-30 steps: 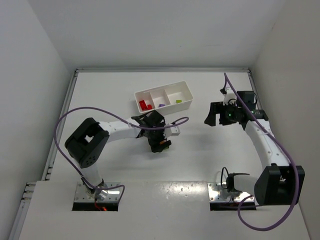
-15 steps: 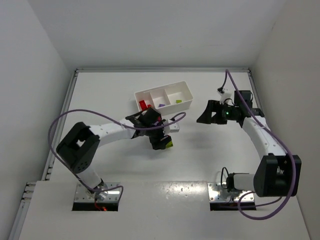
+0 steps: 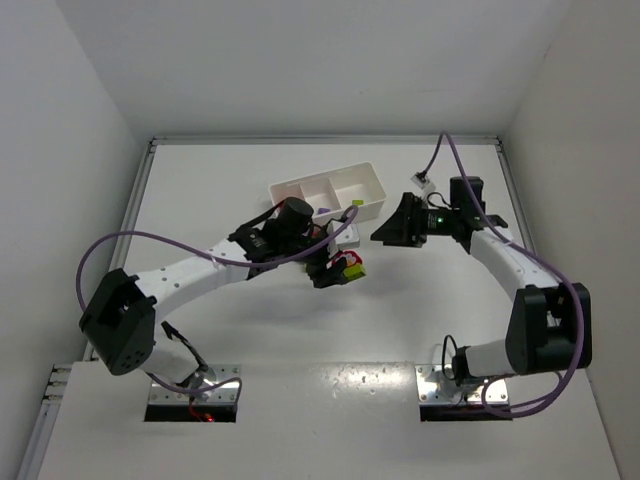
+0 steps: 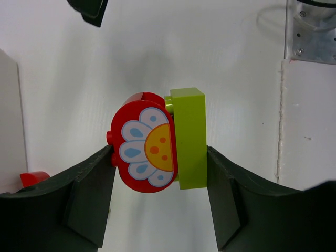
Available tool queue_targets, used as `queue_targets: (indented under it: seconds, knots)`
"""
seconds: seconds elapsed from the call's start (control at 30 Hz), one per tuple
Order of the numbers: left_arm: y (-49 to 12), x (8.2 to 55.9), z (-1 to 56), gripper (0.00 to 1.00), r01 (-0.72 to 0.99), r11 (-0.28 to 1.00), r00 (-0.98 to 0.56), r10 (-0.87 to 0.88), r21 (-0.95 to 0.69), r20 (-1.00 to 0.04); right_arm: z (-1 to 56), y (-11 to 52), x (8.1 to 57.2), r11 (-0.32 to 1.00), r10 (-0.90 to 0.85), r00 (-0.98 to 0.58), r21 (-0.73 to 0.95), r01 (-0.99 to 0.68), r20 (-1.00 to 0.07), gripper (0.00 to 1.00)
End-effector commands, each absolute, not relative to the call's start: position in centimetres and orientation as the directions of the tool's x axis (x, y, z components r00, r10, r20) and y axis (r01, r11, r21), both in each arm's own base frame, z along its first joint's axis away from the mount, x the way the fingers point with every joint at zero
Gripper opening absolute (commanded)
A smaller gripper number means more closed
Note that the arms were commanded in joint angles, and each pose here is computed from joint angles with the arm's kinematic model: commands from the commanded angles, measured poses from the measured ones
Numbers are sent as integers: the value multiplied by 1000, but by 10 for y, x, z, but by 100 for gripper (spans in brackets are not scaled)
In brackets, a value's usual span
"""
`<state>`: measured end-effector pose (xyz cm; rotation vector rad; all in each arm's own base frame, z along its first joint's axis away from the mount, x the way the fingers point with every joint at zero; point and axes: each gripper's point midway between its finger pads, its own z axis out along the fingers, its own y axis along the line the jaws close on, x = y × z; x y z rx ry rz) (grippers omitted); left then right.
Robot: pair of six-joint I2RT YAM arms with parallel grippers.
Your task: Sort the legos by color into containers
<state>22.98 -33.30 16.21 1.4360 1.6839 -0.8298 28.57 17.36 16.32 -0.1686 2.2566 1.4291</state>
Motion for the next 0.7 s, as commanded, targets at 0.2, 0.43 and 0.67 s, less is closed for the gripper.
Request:
queue_targets:
  seconds: [0.2, 0.43, 0.67]
  knots:
    - [-357, 229, 210, 43, 993, 103, 6, 402, 52, -916, 191, 206, 282, 384, 62, -866, 813, -438, -496, 88]
    - [-362, 229, 223, 43, 993, 91, 33, 387, 74, -921, 181, 218, 282, 397, 24, -871, 804, -442, -490, 86]
    - [-362, 233, 218, 43, 991, 104, 36, 401, 84, -916, 190, 231, 276, 334, -20, -864, 812, -479, -502, 53]
